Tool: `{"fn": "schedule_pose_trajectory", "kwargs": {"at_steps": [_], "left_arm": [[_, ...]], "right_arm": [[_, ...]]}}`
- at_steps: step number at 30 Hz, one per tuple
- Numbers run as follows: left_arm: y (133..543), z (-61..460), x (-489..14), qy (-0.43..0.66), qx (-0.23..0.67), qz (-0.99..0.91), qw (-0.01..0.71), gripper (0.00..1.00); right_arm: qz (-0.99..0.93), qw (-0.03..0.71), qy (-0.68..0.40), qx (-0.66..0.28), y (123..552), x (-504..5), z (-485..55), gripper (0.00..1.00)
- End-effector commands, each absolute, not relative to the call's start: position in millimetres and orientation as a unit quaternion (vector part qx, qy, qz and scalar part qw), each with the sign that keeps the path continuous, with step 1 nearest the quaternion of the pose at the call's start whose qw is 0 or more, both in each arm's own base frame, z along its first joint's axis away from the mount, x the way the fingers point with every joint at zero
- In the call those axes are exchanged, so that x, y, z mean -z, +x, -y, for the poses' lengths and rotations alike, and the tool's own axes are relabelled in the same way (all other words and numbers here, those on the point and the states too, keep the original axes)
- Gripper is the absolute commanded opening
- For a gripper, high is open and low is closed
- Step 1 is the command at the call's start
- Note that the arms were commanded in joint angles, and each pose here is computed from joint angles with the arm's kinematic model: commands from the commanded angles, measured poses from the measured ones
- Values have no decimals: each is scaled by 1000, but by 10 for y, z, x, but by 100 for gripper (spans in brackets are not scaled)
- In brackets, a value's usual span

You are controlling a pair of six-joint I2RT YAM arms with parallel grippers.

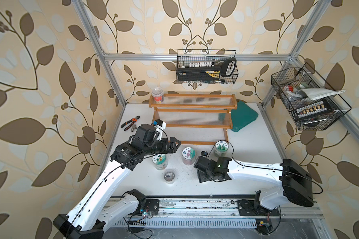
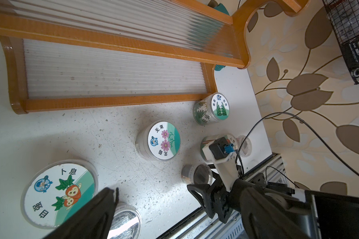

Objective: Place the seed container on the shelf
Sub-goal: Pick up the seed jar at the center of the board.

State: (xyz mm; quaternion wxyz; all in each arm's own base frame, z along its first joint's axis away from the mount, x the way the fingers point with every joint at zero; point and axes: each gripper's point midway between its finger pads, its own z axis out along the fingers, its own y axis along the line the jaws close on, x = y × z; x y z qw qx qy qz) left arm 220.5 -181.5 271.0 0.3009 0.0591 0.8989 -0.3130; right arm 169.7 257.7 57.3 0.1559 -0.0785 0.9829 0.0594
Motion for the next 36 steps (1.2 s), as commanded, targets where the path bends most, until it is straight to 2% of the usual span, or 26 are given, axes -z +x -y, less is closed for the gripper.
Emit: {"fn": "schedule_pose_trajectory", "kwargs": {"at_steps": [1,17,24,31,36], "left_arm": [[2234,1850,-2793,74,321,-887,323,98],[2361,2294,-2774,179,401,-801,407,98],[2054,2642,-2856,302,426,-712,469,98],[1635,3101,-2806,431,415,-632,492,98],[1525,3277,-2779,482,406,-602,491,98]], "right_arm": [[-979,172,-88,-61,1757,-810,-2585,61],[-952,246,-158,-87,1860,-2115,-2401,56],[-951,250,-160,-89,1868,-2506,-2200,56],[-946,257,-164,-112,1860,-2800,-2109,56],[-946,247,-171,-124,1805,-2866,-2126,56]]}}
